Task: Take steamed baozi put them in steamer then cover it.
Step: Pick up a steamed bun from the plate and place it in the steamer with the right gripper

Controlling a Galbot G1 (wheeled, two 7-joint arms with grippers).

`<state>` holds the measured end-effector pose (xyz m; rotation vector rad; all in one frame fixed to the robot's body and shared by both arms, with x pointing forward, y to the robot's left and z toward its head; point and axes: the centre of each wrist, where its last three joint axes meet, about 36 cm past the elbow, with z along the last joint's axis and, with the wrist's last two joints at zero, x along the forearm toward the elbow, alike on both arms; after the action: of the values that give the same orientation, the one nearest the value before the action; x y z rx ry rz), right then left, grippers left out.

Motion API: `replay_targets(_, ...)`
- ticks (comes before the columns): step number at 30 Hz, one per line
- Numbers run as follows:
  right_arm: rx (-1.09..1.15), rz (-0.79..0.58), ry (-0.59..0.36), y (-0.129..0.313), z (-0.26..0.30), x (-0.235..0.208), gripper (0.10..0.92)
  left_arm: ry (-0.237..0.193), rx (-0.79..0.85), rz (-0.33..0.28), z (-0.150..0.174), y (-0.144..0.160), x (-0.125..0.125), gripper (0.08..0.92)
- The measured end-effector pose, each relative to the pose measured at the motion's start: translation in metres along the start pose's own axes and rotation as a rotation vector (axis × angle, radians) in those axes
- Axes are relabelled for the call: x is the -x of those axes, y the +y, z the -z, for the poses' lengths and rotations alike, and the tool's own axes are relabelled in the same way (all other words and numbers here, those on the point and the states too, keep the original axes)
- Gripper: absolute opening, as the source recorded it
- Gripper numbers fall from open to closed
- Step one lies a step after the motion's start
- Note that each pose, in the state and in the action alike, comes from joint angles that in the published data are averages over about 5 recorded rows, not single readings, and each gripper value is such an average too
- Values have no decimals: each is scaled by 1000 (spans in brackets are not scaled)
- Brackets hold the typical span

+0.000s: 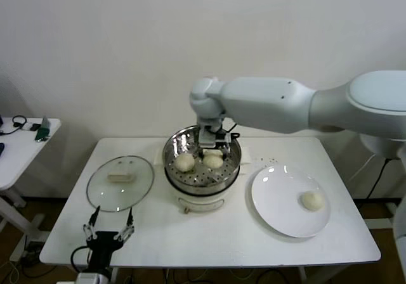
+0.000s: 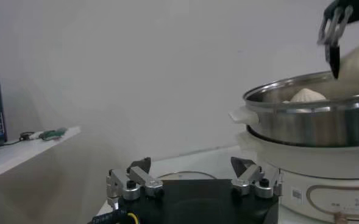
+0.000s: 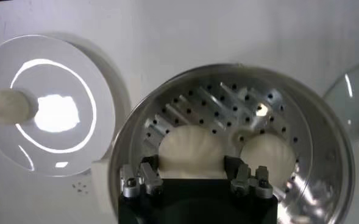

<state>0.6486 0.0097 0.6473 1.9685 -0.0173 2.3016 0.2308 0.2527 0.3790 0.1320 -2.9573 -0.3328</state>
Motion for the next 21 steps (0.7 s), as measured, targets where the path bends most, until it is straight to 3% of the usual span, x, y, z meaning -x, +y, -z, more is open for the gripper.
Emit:
replay_targets(8,-97,24,-28,-28,18,25,704,9,-5,-7,-1,-4,0,823)
replay_targets(21,-127,58,-49,-32,28,47,753,15,-5,-6,-5,-4,-3,823)
